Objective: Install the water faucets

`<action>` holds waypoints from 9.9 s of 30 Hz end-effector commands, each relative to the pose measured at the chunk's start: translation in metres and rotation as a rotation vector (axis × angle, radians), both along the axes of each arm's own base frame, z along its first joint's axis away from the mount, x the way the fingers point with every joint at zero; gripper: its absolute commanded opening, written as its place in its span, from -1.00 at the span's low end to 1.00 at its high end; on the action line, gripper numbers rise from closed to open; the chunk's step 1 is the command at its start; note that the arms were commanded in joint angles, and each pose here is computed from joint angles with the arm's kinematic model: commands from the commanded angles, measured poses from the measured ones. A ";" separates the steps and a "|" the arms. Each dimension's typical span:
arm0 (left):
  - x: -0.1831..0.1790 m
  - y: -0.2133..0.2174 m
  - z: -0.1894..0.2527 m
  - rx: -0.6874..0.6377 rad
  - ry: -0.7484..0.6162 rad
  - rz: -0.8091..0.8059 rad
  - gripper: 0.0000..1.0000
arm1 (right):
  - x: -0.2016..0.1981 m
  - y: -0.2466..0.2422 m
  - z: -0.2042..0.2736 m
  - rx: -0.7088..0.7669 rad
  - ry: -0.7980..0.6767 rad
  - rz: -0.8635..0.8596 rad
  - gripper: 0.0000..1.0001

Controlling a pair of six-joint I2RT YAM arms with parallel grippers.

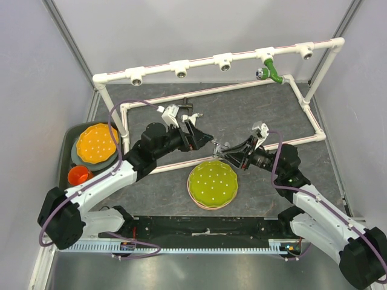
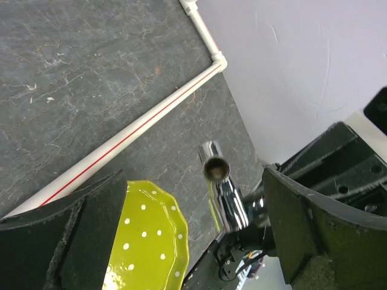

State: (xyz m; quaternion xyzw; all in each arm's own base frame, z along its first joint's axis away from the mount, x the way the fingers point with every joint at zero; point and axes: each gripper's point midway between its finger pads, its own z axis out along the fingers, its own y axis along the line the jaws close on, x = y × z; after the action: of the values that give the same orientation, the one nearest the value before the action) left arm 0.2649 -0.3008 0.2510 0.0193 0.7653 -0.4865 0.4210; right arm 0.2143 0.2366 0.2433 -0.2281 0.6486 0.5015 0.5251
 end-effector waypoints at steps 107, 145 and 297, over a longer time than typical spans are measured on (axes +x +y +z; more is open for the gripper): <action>-0.044 0.033 0.060 -0.027 -0.039 0.049 -0.96 | -0.012 0.089 0.050 -0.539 -1.103 -0.529 0.79; -0.070 0.049 0.053 -0.040 0.081 -0.311 -0.96 | -0.013 0.092 0.050 -0.541 -1.197 -0.579 0.56; 0.070 0.299 0.155 0.505 -0.281 0.901 0.66 | 0.127 0.105 0.163 0.099 -0.154 -0.537 -1.00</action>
State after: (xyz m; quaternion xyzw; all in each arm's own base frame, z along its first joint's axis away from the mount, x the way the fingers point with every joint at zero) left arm 0.3354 0.0016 0.4604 -0.1008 0.6902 0.0054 0.7166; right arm 0.3537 0.3502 0.3741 -0.0623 0.6476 0.3305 0.6838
